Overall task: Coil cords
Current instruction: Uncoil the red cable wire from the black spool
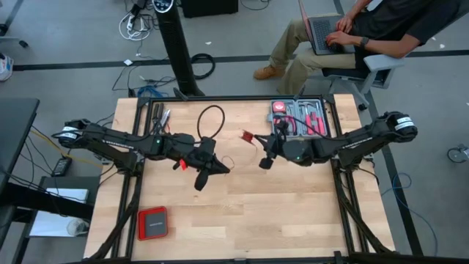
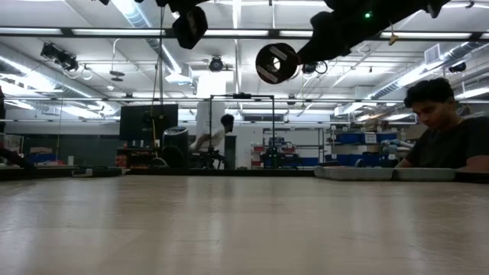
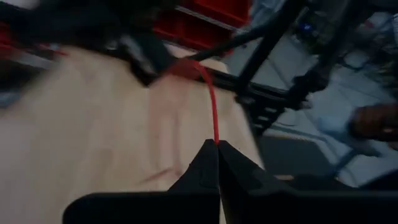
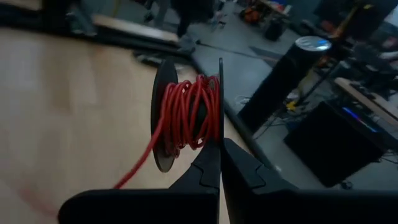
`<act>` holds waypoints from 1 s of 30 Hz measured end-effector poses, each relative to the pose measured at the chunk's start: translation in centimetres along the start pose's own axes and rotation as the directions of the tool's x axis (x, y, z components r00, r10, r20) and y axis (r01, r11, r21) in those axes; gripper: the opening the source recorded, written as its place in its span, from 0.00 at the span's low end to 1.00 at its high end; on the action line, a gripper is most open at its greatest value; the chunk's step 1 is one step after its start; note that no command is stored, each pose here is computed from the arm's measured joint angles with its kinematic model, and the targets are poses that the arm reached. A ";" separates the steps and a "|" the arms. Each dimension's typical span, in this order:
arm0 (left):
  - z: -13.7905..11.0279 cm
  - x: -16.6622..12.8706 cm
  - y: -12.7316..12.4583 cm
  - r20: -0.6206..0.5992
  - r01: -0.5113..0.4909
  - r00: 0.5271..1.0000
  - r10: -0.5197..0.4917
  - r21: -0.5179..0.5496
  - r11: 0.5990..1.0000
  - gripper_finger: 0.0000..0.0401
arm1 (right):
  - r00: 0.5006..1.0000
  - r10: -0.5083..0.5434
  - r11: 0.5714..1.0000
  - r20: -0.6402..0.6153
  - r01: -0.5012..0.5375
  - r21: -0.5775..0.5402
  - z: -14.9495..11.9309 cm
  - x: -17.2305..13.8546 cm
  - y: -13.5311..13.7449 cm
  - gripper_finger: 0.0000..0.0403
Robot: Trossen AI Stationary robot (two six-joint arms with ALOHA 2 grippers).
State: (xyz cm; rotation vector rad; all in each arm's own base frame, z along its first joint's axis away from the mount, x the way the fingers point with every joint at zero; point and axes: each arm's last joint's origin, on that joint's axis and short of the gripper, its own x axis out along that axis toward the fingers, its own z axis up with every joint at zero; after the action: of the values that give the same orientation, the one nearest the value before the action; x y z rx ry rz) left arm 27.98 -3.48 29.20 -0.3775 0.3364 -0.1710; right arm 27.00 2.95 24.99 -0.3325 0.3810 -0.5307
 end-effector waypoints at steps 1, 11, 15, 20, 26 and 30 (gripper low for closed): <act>-0.1 -0.1 0.1 -0.006 -0.032 0.999 0.032 0.011 0.999 0.00 | 1.000 0.020 1.000 -0.008 -0.020 -0.002 -0.1 -0.2 0.2 0.00; -1.1 -0.9 1.5 -0.031 -0.404 0.913 0.406 0.056 0.913 0.00 | 0.983 0.171 0.985 0.060 -0.172 0.005 0.9 -3.7 1.6 0.00; -1.5 -1.0 1.6 -0.067 -0.415 0.906 0.418 0.055 0.908 0.00 | 0.977 0.197 0.979 0.076 -0.193 -0.063 1.2 -5.0 1.5 0.00; -1.6 -1.3 1.4 -0.111 -0.350 0.931 0.349 0.007 0.937 0.00 | 0.993 0.116 0.977 0.018 -0.111 -0.181 0.6 -6.1 0.6 0.00; -1.6 -2.0 1.0 -0.166 -0.272 0.951 0.262 -0.041 0.961 0.00 | 0.993 0.084 0.951 -0.088 -0.106 -0.290 -0.7 -6.6 -0.1 0.00; -1.7 -3.0 0.9 -0.200 -0.291 0.940 0.276 -0.045 0.956 0.00 | 0.984 0.098 0.938 -0.151 -0.142 -0.317 -1.5 -6.8 -0.1 0.00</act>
State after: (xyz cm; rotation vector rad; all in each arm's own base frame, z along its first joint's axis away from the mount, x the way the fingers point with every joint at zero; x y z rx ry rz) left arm 24.66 -2.61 28.22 -0.3826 0.5847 0.0900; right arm 20.92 6.31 25.50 -0.5919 0.6176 -0.3688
